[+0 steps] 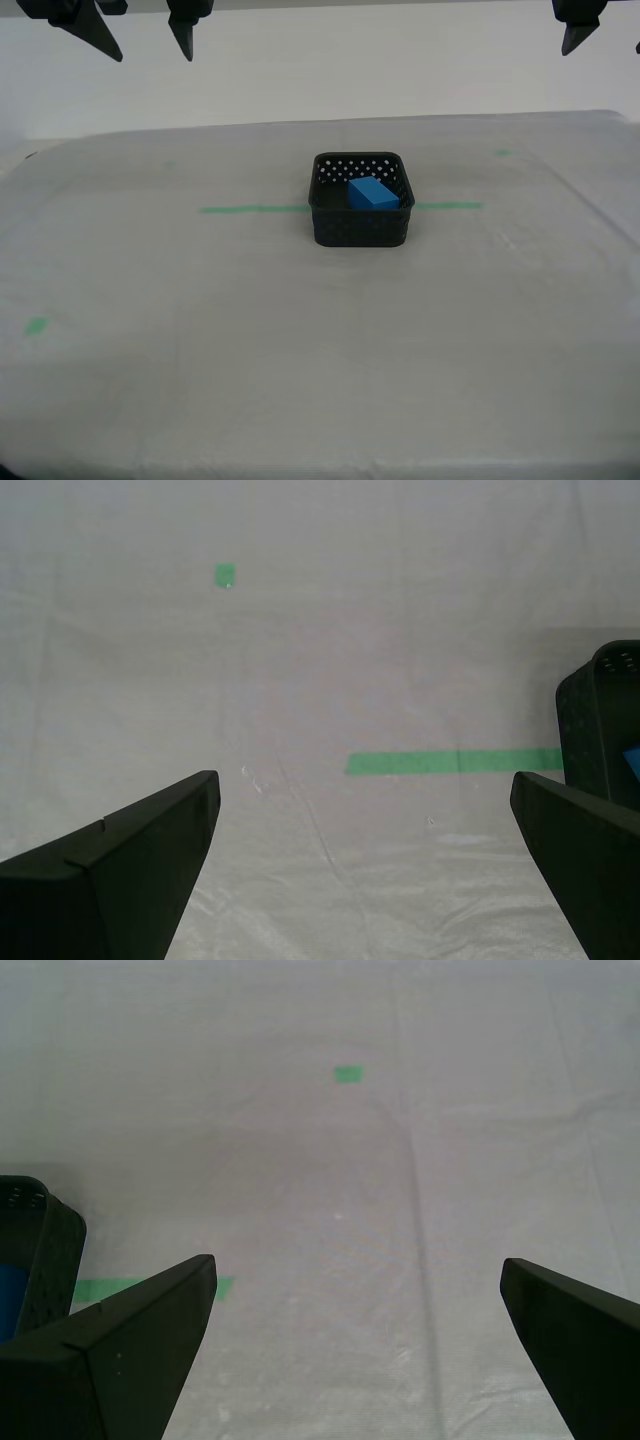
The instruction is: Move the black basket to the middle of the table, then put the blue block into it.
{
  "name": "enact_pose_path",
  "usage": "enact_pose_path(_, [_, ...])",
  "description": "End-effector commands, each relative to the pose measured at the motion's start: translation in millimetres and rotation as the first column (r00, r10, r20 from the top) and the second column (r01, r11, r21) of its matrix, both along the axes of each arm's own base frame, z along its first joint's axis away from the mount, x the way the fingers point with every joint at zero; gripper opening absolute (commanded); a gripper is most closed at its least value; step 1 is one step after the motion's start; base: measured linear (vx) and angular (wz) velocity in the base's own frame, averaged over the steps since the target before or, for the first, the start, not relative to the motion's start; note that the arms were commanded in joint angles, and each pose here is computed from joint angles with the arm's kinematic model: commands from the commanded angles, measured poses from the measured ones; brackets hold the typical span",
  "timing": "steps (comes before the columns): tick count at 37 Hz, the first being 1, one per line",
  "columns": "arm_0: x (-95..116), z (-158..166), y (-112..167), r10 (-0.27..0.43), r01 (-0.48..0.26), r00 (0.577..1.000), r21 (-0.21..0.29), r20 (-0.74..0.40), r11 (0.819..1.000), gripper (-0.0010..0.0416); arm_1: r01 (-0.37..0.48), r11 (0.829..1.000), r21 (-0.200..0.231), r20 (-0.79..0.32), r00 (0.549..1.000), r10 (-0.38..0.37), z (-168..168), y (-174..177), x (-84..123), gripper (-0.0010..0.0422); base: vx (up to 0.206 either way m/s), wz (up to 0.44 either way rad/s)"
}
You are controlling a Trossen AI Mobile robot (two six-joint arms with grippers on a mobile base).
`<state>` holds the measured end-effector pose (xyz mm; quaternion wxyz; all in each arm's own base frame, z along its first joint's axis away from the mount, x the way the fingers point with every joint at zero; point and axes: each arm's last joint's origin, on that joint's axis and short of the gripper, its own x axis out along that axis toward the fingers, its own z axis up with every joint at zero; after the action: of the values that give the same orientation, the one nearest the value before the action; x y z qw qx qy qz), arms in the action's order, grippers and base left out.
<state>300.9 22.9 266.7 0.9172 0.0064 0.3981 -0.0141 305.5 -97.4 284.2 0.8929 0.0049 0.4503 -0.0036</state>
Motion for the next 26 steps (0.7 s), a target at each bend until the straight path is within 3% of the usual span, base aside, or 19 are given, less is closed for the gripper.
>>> enact_pose_path(1, [0.0,0.2,0.2,-0.002,0.002,1.000,-0.001,0.002,1.000,0.0398,-0.002,1.000,0.002,0.003,1.000,0.002,0.5,0.0,0.1,0.0400,0.000,0.000])
enact_pose_path(26, [0.0,0.2,0.2,-0.002,0.002,1.000,-0.001,0.002,1.000,0.0398,-0.002,1.000,0.002,0.003,1.000,0.002,0.5,0.0,0.1,0.0400,0.000,0.000])
